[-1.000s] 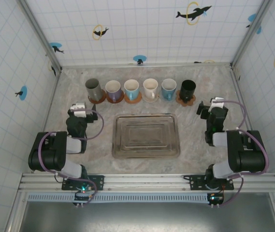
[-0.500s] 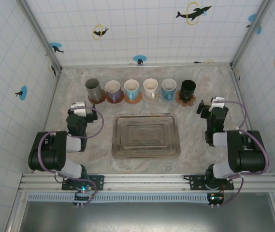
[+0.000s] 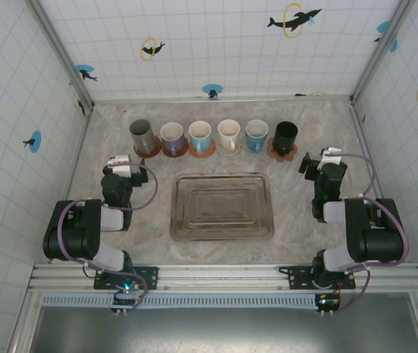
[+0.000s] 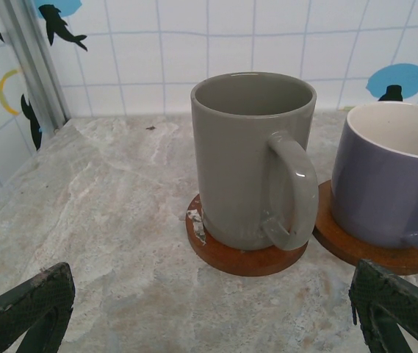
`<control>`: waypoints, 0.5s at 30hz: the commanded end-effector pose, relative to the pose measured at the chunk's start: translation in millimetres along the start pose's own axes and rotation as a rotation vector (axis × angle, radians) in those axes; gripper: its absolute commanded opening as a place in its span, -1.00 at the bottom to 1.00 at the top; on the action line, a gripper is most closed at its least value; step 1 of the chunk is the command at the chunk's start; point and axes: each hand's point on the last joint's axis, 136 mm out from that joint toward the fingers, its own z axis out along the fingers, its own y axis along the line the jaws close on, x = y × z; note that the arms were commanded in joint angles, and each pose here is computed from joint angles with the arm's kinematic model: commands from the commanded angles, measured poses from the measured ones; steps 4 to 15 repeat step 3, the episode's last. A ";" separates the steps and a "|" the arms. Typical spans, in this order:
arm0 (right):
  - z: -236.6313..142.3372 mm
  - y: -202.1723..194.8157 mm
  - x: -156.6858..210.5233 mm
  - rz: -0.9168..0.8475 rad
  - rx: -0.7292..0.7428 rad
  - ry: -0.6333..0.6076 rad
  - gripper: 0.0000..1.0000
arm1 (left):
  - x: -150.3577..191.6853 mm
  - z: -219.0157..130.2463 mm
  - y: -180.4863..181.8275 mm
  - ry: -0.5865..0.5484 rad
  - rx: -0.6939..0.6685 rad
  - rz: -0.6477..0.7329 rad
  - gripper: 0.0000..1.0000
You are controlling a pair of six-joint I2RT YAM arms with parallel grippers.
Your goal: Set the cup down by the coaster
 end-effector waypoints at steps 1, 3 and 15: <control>-0.6 -0.8 -9.2 0.012 0.005 -0.043 1.00 | -7.7 4.3 4.5 -0.020 -0.015 -0.012 0.95; -0.7 -0.9 -9.4 0.012 0.006 -0.043 1.00 | -8.0 4.2 4.7 -0.021 -0.015 -0.011 0.95; -0.7 -0.9 -9.4 0.012 0.006 -0.043 1.00 | -8.0 4.2 4.7 -0.021 -0.015 -0.011 0.95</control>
